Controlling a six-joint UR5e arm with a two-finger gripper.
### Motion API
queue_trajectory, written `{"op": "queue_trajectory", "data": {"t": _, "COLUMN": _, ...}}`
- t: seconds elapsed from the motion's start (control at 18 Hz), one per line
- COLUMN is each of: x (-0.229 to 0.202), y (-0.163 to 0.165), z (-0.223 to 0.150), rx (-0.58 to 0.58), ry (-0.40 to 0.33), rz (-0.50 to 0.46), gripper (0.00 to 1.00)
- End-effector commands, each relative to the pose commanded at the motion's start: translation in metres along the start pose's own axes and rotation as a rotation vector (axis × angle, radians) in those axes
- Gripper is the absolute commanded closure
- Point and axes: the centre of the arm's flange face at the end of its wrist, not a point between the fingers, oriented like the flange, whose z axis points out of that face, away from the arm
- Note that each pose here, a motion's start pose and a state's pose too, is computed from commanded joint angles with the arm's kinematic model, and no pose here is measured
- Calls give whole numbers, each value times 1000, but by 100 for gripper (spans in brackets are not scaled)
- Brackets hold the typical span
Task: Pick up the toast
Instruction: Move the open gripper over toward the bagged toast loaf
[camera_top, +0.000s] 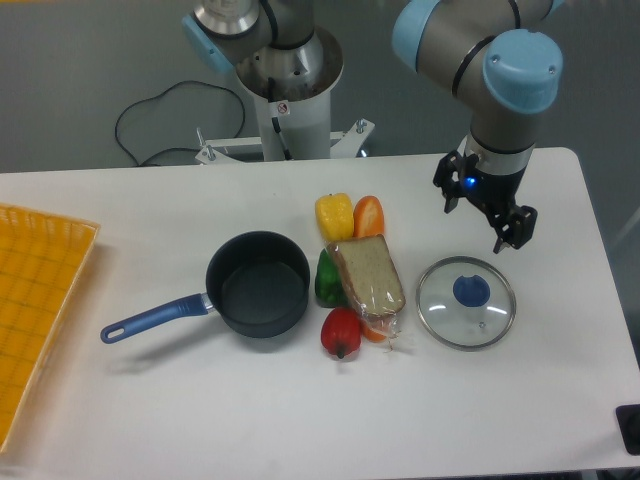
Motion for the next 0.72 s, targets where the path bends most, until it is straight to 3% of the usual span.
{"op": "queue_trajectory", "data": {"t": 0.28, "x": 5, "y": -8, "z": 4, "rx": 4, "ry": 11, "rz": 12, "gripper": 0}}
{"op": "queue_trajectory", "data": {"t": 0.44, "x": 22, "y": -11, "z": 29, "rx": 8, "ry": 54, "rz": 3, "gripper": 0}}
{"op": "queue_trajectory", "data": {"t": 0.72, "x": 27, "y": -18, "z": 27, "rx": -12, "ry": 44, "rz": -220, "gripper": 0}}
